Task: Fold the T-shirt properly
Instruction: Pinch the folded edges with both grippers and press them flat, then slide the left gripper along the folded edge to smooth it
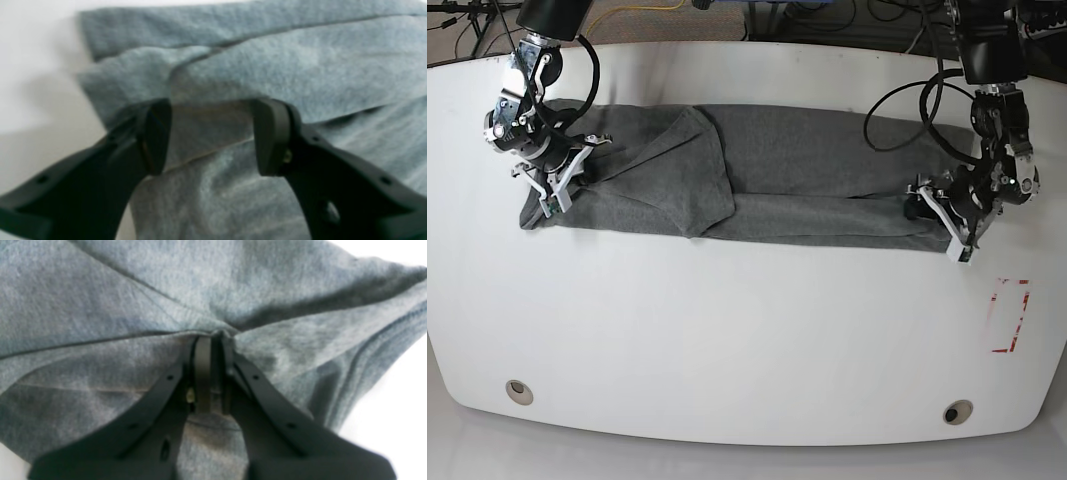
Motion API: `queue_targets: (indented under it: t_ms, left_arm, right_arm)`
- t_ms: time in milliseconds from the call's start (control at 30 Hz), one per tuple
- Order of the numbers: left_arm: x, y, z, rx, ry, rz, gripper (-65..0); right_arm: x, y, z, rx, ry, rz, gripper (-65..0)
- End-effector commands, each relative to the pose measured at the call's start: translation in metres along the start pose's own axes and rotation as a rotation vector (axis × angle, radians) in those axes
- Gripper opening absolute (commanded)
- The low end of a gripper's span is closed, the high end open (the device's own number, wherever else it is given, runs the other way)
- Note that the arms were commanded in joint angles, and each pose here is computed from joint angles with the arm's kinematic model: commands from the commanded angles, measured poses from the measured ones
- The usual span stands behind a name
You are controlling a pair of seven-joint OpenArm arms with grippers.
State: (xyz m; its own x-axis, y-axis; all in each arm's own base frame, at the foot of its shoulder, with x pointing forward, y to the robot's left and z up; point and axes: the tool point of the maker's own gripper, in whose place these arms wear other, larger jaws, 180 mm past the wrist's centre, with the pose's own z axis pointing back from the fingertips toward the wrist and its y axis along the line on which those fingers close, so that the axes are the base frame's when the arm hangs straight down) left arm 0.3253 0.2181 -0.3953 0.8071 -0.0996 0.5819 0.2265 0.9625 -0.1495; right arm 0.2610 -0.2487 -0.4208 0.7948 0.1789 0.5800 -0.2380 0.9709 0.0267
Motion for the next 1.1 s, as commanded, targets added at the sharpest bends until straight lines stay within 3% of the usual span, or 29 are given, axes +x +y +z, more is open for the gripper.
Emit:
queue_targets:
  t_ms: [0,133,700,933,1067]
  left_arm:
    - [0.038,-0.008,0.016,-0.034,-0.119,-0.027,-27.5]
    - [0.045,-0.016,0.023,-0.069,-0.142,-0.026,-27.5]
    - [0.046,0.010,0.040,-0.020,-0.146,0.016,-27.6]
    - [0.049,0.021,0.048,0.009,-0.148,-0.003,-27.6]
    - [0.056,0.026,0.066,0.046,-0.198,-0.015,-27.6]
  right_arm:
    - [0.002,-0.008,0.003,-0.029,0.016,0.020,-59.9]
    - [0.004,-0.008,0.004,-0.031,0.011,0.024,-59.9]
    - [0.005,-0.005,0.002,-0.024,0.010,0.025,-59.9]
    - [0.014,0.001,0.002,-0.013,-0.016,0.019,-59.9]
    - [0.039,0.008,0.015,-0.038,-0.087,0.064,-59.9]
